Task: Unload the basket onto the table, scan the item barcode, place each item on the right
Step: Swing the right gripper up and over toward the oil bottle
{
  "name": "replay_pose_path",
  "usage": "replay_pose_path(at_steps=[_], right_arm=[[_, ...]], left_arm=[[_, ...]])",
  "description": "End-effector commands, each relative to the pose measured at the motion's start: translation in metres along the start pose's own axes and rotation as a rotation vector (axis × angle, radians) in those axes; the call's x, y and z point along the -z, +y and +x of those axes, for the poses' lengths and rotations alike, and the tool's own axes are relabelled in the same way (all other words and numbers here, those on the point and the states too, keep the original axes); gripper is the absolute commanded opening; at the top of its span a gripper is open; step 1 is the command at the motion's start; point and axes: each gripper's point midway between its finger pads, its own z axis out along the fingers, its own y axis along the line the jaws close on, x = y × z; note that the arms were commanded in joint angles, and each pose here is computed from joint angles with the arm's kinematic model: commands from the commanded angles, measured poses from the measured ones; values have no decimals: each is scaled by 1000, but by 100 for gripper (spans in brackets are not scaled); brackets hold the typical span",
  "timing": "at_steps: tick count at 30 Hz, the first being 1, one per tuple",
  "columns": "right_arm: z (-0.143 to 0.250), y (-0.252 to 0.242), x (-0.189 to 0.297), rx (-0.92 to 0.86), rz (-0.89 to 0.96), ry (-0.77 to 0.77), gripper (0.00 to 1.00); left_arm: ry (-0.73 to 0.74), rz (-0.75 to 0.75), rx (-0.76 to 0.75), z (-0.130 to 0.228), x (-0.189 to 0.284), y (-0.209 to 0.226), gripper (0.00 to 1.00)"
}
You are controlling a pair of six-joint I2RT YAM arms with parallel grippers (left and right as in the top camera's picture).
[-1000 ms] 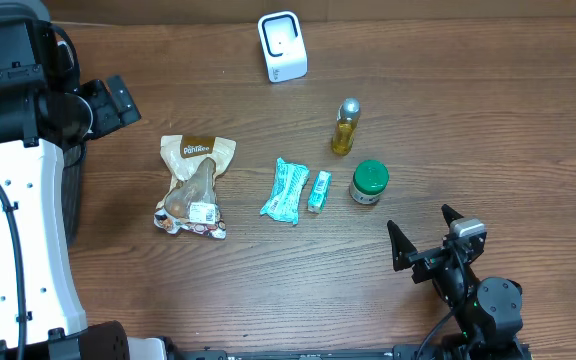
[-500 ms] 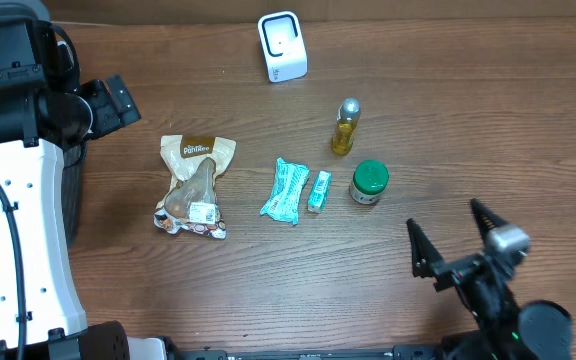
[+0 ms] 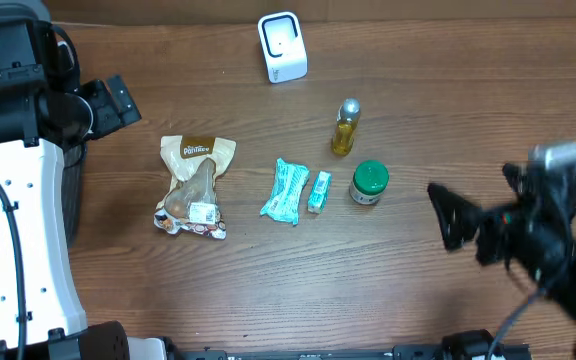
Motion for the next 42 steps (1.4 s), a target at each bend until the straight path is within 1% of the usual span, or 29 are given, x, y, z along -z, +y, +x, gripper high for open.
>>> replay_pose_path(at_steps=[1,3,7,8,10,11,19,21,22,24,26,32,42], right_arm=[[-24,0,-15,2,-2,89,100],[-25,-2,-39,-40,-12,164,100],[0,2,-73,-172,-65,341,100],[3,3,-79,-180,-74,364,100],[17,6,-103,-218,-117,464,100],[19,6,-107,-227,-120,482,100],[67,-8,-154,-327,-77,745,100],[78,-17,-164,-387,-7,787,100],[87,-32,-170,-443,102,808,100],[97,-48,-175,-498,227,812,100],[106,-56,-180,-544,290,808,100],[131,-61,-194,-601,327,829,100],[183,-73,-222,-617,353,833,100]], left_arm=[[-3,1,-10,-2,0,0,100],[-3,1,-10,-2,0,0,100],[-3,1,-10,-2,0,0,100],[-3,0,-10,-2,0,0,100],[-3,1,-10,-2,0,0,100],[-3,1,-10,-2,0,0,100],[-3,1,-10,-2,0,0,100],[-3,1,-10,-2,0,0,100],[-3,1,-10,-2,0,0,100],[-3,1,-10,-2,0,0,100],[-3,1,-10,-2,0,0,100],[-3,1,-10,-2,0,0,100],[-3,1,-10,-2,0,0,100]])
